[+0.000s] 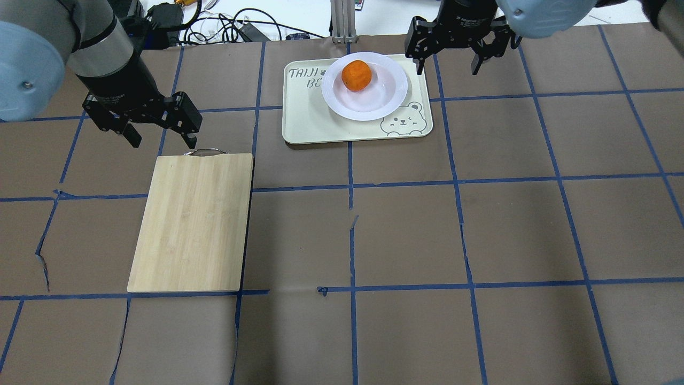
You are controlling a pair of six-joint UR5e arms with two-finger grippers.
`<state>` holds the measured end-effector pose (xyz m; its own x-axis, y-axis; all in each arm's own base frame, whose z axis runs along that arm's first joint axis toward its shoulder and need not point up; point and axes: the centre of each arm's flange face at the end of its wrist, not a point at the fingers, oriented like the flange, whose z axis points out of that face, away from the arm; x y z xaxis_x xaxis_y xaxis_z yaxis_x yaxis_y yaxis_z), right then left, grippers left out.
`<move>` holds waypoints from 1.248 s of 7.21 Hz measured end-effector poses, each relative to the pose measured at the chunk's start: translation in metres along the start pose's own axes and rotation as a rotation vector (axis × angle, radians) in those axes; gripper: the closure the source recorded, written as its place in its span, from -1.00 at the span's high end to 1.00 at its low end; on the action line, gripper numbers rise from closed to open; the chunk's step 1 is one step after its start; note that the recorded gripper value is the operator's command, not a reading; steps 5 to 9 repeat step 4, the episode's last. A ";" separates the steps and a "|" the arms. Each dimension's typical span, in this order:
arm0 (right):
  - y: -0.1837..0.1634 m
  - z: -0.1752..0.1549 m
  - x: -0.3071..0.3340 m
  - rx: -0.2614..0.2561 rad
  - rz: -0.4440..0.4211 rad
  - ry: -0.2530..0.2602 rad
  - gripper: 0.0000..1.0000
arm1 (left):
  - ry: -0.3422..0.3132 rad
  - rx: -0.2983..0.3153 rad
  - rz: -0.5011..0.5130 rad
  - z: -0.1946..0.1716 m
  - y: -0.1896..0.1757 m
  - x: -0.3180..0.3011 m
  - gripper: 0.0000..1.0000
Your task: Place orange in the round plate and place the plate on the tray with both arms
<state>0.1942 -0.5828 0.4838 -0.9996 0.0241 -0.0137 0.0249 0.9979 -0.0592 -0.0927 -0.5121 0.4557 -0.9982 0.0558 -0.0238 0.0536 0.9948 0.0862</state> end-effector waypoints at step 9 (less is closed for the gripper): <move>0.025 -0.026 0.024 -0.016 -0.125 0.008 1.00 | 0.002 0.005 -0.002 -0.003 0.000 0.000 1.00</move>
